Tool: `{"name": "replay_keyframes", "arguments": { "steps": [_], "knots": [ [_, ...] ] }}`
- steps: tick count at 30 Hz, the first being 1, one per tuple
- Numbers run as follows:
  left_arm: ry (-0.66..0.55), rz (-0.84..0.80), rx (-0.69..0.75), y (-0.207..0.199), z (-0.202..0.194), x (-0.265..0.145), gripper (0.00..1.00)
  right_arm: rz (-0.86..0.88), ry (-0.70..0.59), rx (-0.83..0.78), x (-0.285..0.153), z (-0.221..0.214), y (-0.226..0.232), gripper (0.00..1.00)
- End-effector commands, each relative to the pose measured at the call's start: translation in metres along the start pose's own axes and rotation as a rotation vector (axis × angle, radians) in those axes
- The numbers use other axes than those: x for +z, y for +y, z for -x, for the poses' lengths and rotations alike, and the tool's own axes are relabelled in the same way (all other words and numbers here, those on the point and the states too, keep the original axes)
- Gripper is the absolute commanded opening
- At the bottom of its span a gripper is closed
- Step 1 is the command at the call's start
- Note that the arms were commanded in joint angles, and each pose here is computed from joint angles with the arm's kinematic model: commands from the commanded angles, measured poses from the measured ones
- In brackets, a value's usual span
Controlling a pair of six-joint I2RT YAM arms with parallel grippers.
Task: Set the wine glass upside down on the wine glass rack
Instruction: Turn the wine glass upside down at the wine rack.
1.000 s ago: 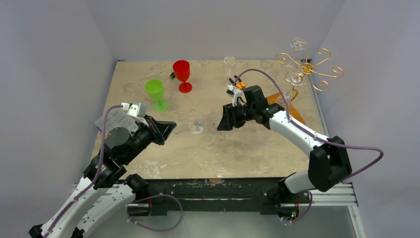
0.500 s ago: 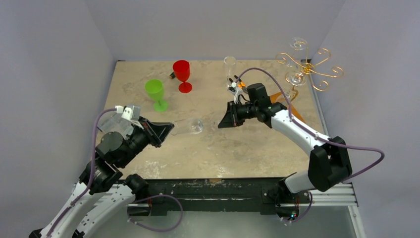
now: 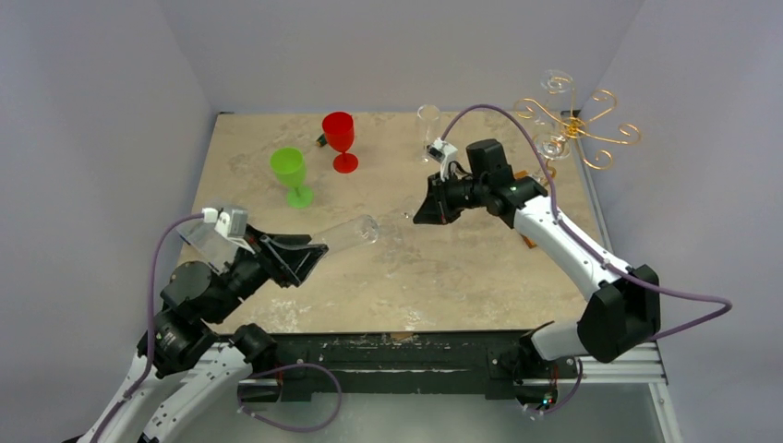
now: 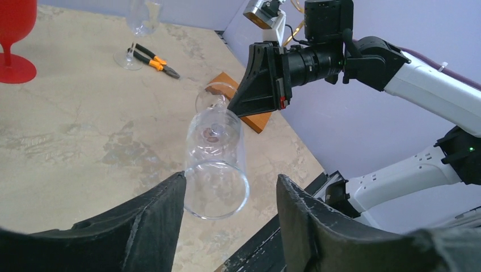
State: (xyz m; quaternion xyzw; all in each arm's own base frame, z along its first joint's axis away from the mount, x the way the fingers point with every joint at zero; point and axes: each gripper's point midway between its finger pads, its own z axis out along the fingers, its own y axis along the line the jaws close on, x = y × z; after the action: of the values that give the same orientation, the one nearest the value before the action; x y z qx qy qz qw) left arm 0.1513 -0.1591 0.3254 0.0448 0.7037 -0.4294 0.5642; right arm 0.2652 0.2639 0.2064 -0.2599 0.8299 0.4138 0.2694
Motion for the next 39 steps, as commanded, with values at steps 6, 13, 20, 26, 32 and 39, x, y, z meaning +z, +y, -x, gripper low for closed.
{"name": "replay_keyframes", "arguments": {
  "steps": [6,13,20,26,32,39],
  "knots": [
    [-0.057,-0.015,0.049,-0.010,0.020,-0.041,0.74,-0.091,-0.106,-0.204,-0.047,0.049,0.025,0.00],
    [-0.080,0.069,0.126,0.005,0.027,-0.066,0.80,-0.154,-0.161,-0.329,-0.080,0.074,0.040,0.00],
    [-0.071,0.162,0.199,0.026,0.024,-0.072,0.81,-0.296,-0.222,-0.505,-0.126,0.098,0.048,0.00],
    [-0.056,0.242,0.294,0.042,0.027,-0.071,0.85,-0.406,-0.289,-0.632,-0.165,0.115,0.058,0.00],
    [0.013,0.283,0.361,0.055,0.017,-0.051,0.86,-0.509,-0.349,-0.731,-0.201,0.136,0.065,0.00],
    [0.071,0.312,0.423,0.070,0.004,-0.029,0.86,-0.648,-0.397,-0.809,-0.235,0.159,0.065,0.00]
  ]
}}
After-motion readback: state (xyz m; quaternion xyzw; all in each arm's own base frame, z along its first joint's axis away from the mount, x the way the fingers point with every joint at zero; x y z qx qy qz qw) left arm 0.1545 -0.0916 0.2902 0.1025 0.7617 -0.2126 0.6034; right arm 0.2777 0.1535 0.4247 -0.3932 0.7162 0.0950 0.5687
